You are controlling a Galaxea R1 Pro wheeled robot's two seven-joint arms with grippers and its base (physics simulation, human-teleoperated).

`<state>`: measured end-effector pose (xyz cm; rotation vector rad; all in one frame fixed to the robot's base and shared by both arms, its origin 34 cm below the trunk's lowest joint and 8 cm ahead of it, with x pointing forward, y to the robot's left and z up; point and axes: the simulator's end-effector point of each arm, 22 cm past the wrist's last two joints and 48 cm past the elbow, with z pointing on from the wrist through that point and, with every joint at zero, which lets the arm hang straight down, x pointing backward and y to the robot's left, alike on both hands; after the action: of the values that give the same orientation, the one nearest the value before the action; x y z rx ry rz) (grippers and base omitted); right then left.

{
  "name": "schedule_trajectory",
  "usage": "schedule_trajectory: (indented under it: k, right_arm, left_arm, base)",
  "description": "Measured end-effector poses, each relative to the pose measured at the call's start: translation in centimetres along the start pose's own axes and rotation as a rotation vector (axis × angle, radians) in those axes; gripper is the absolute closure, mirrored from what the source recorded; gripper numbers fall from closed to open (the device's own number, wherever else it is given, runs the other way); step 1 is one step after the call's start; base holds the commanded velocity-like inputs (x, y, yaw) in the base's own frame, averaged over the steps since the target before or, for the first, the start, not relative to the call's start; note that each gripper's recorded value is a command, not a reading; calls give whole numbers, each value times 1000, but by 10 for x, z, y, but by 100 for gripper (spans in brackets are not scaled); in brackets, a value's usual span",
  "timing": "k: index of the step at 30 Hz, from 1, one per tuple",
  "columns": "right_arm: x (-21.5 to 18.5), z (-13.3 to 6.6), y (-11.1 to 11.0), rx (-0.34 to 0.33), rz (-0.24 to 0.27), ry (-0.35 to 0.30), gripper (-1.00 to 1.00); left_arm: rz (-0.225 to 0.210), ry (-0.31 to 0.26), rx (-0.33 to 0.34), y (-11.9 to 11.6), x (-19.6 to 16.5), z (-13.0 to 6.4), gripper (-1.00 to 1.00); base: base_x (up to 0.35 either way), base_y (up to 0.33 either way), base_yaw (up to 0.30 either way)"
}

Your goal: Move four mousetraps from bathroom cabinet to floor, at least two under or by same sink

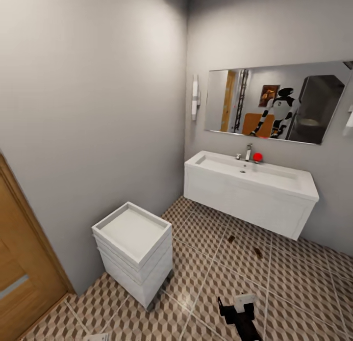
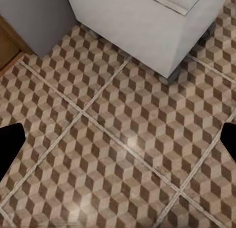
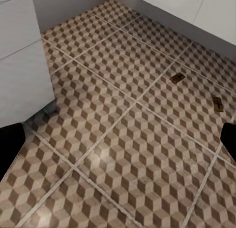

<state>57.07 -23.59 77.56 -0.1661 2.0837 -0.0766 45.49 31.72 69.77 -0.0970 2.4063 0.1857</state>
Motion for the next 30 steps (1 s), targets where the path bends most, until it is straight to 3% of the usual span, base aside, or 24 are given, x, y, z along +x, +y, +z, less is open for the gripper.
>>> schedule_trajectory:
  k: [30]
  right_arm:
    - [0,0,1,-2,0,0,-100]
  left_arm:
    - [0,0,0,0,0,0,-100]
  base:
    - [0,0,257]
